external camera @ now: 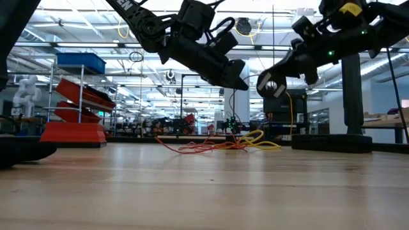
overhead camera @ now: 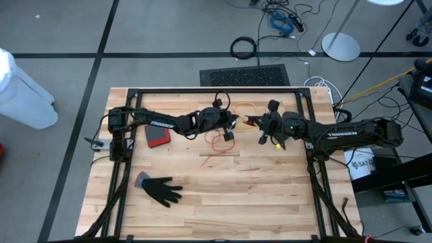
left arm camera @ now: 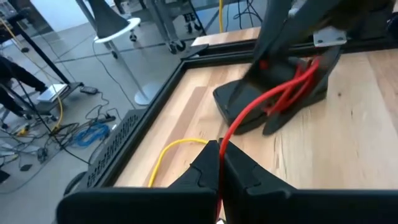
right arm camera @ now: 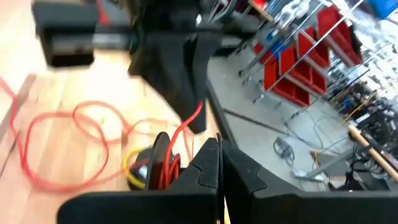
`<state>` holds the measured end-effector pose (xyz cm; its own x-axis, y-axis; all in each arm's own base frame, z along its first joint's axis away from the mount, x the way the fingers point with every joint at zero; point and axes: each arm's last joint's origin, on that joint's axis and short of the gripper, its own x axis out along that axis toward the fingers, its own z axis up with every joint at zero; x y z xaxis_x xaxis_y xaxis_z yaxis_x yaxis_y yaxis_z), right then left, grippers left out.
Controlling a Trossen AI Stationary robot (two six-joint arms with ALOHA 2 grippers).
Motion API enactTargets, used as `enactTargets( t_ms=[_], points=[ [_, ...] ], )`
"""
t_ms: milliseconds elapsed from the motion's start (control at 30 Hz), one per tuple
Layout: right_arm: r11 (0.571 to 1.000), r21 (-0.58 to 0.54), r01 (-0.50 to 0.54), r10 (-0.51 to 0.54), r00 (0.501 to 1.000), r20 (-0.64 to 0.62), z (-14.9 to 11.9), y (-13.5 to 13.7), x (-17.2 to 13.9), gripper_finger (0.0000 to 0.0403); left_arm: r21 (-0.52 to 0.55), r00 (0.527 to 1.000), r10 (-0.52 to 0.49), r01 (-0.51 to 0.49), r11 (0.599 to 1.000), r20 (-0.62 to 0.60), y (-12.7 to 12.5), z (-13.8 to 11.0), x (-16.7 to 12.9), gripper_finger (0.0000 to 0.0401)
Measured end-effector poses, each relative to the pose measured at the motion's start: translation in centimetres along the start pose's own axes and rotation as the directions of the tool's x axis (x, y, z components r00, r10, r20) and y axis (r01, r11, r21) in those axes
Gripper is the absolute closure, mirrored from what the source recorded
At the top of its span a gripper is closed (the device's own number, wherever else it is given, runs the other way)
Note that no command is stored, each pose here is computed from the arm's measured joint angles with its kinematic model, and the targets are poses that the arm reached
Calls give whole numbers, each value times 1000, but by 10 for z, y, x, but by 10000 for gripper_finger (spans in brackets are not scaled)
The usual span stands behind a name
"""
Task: Coil cords
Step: Uncoil the red wire from the spool
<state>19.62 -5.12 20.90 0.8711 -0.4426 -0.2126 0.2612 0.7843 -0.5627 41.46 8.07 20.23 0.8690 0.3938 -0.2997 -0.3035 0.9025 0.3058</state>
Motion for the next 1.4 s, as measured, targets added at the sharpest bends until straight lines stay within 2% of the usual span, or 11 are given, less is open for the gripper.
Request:
enactTargets(
  t_ms=[300,433,733,867,1067,1233,1400],
  points=[
    [991,-132,26,-38,995,-89,-6,10,9,403,1,998,-54,54,999,27,-5,3,-1,400],
    [982,-172,77,-97,989,-115,-7,14,14,403,8,991,-128,127,992,49,-13,5,-3,400],
    [969,-133,208,-216,975,-51,-3,16,28,403,29,966,-242,240,970,91,-37,10,-8,401],
    [965,-115,238,-241,971,-11,1,18,30,403,35,966,-255,254,967,42,-47,-6,1,401],
    [966,-96,241,-237,970,48,9,24,27,403,39,989,-114,118,992,-97,-43,-36,16,401],
    [972,-102,213,-205,976,78,15,32,24,403,35,991,16,-11,999,-134,-20,-40,20,401],
    [977,-102,189,-178,978,106,20,38,21,403,13,980,108,-107,994,-169,16,-47,25,401]
  ],
)
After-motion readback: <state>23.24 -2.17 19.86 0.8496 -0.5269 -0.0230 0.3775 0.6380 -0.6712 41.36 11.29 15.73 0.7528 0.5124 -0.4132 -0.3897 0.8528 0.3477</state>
